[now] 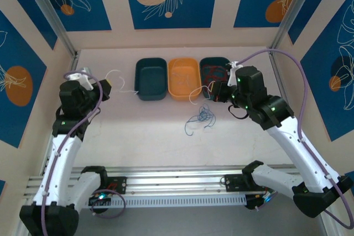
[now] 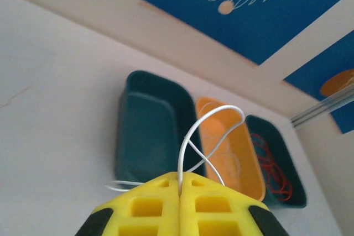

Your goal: Untangle the cables

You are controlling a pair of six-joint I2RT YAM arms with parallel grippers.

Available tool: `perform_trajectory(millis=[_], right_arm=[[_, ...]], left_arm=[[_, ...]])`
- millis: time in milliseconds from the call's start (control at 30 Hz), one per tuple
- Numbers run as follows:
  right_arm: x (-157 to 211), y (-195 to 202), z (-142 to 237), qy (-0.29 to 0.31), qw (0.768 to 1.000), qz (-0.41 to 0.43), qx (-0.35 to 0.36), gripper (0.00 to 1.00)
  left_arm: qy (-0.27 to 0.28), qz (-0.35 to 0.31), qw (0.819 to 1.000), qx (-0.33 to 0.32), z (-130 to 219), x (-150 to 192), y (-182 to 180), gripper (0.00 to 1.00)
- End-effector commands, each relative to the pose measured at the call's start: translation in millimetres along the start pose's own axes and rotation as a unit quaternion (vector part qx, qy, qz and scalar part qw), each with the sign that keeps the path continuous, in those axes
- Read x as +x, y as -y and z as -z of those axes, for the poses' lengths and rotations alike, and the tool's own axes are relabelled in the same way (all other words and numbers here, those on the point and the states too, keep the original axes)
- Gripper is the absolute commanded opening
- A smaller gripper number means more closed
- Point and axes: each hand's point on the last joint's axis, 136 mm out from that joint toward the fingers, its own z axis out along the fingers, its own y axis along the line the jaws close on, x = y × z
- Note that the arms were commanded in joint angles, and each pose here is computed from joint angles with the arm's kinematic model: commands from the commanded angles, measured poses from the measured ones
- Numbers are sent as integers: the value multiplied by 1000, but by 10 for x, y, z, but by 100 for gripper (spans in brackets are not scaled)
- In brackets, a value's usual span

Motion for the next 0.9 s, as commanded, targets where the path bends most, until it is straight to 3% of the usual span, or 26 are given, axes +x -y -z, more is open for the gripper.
perform_trajectory(millis=[0, 333, 867], right_arm=[[44, -6, -25, 1, 1000, -15, -4, 0], [131, 11, -91, -9, 1000, -21, 1, 0], [310, 86, -206, -36, 998, -40, 12, 0]], left_arm=[[39, -6, 996, 85, -79, -286, 496, 0], [-4, -79, 986, 147, -869, -57, 1309, 0], [-74, -87, 974, 198, -2120, 280, 1918, 0]])
